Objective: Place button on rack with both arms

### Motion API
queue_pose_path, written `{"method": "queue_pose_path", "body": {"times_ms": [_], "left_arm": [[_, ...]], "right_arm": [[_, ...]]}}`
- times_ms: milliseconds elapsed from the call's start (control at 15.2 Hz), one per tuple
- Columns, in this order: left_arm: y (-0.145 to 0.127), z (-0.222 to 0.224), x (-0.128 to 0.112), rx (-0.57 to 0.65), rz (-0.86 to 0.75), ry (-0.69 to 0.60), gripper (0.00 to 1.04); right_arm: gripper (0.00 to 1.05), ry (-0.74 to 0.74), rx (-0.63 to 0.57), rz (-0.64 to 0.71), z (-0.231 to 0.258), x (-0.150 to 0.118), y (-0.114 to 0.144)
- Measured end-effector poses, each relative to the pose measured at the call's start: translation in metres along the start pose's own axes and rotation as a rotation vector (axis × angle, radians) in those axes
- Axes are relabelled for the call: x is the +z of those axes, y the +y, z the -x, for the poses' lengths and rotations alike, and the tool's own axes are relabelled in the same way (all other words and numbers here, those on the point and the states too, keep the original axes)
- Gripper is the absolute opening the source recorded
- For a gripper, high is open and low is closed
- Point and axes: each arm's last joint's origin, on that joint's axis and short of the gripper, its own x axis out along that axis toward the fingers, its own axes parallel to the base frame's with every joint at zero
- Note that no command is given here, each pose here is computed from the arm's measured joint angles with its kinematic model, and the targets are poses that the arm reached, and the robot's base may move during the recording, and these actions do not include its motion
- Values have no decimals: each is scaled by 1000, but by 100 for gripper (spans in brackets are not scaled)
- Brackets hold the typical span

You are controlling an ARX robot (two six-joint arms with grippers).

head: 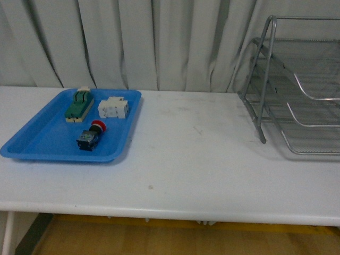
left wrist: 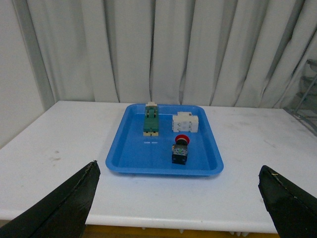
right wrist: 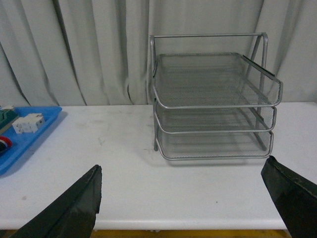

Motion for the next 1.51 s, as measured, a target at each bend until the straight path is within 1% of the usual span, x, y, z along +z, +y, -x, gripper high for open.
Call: {"method": "queue_pose_path", "body": {"times_ms": [1512], "left_arm": [[0, 0, 0, 0, 0, 0, 98]], "right_arm": [[98, 0, 0, 0, 0, 0, 0]]}}
